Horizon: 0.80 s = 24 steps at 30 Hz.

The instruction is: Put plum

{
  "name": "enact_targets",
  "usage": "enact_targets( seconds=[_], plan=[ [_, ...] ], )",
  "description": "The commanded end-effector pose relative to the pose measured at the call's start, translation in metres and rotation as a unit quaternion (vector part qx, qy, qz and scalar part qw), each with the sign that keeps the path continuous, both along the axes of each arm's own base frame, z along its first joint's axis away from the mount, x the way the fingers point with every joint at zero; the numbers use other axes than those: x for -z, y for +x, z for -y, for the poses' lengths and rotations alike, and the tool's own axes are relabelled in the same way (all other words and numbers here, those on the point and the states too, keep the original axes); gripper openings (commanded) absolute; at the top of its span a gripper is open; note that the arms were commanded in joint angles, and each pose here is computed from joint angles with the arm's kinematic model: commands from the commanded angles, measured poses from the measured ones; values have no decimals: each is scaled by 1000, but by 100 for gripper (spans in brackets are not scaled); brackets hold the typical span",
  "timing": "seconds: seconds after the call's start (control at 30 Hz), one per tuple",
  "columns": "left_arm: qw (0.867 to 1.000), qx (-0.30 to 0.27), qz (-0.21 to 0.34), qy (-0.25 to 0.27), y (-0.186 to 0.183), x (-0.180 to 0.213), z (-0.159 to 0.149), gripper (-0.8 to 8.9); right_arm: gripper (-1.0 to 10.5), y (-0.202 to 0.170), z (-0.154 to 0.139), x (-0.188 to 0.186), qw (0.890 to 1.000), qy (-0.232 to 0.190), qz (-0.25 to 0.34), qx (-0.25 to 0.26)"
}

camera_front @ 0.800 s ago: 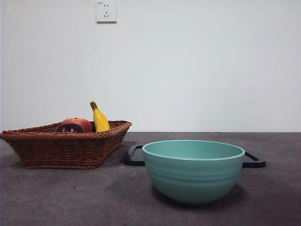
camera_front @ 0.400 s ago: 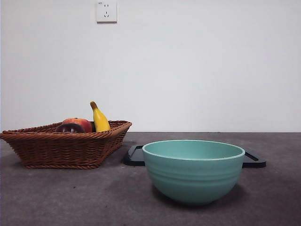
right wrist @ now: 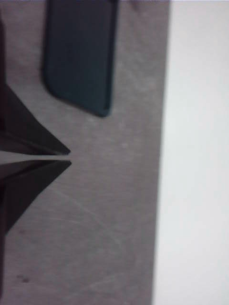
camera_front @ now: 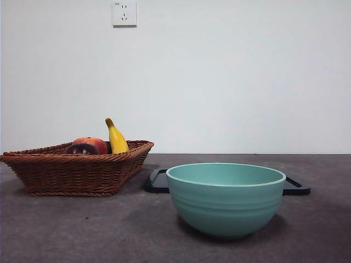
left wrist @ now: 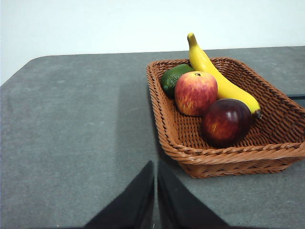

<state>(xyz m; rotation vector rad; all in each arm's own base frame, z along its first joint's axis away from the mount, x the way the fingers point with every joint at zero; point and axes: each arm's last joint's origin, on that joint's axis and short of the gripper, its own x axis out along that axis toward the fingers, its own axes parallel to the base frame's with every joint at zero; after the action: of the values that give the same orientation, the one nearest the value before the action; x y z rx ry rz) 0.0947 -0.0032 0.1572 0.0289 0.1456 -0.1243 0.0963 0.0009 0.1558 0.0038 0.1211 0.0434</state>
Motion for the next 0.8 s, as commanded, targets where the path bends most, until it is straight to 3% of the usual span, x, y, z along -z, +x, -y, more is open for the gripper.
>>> enact_targets(
  seconds=[0.03,0.8],
  plan=[
    [1000,-2,-13,-1,1,8,0,9,8,0,0,6,1000,3,-23,5],
    [1000,-2,-13,-1,1,8,0,9,8,0,0,4,1000,6,-15,11]
  ],
)
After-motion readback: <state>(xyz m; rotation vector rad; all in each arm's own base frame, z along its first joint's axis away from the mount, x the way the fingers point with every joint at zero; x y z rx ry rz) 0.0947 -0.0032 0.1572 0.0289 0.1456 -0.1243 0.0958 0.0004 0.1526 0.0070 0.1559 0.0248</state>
